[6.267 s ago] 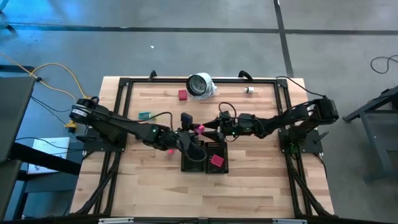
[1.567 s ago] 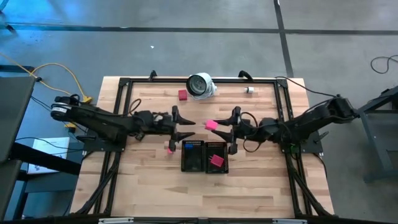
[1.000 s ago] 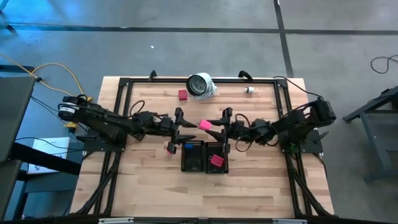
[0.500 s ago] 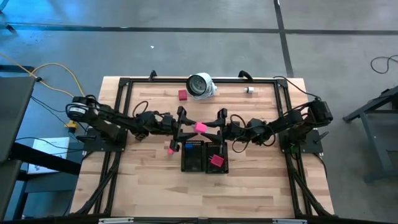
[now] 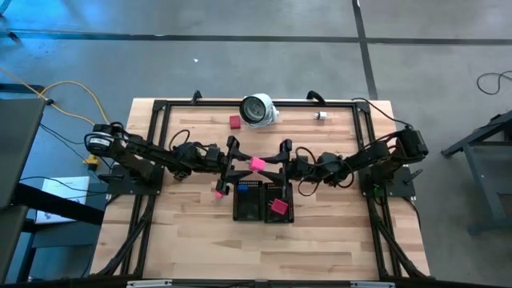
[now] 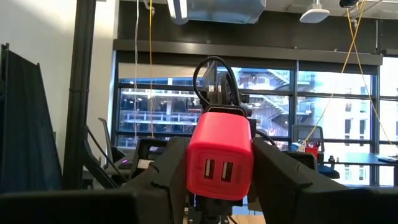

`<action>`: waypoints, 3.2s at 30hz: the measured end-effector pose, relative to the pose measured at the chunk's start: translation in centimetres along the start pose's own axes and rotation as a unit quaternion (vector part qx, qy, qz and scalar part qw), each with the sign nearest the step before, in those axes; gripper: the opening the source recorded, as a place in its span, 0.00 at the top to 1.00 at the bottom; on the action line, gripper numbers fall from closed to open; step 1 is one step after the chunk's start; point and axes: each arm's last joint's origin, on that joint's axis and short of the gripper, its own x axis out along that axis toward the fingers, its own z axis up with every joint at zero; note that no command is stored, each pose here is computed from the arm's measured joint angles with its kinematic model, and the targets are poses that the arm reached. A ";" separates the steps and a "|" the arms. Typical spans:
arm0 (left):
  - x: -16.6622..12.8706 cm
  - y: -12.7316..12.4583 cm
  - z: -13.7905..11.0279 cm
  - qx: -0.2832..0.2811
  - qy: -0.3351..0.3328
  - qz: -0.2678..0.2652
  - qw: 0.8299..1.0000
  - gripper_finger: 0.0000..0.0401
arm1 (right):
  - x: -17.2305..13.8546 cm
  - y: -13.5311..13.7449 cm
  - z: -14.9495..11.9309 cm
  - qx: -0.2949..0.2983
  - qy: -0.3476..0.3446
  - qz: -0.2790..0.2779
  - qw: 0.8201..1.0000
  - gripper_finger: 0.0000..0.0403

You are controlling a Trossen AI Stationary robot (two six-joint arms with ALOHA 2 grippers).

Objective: Pick & Place Office items
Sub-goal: Put the pink charger adapter into the right black bin

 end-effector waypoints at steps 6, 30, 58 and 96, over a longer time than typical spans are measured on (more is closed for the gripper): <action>0.1 0.0 0.2 0.002 -0.007 -0.001 1.000 0.52 | 0.0 0.0 0.0 0.000 0.001 0.000 1.000 0.67; 0.3 0.0 0.2 -0.010 -0.004 -0.005 1.000 0.52 | 0.1 -0.3 -0.3 0.010 0.003 0.007 1.000 0.67; 0.3 0.0 0.1 0.001 0.005 -0.004 1.000 0.65 | 0.1 -0.3 -0.2 0.018 0.000 0.021 1.000 0.62; 0.1 0.0 -0.5 0.034 0.074 -0.008 0.997 0.65 | 0.1 -0.6 -0.1 0.031 0.029 0.028 0.999 0.35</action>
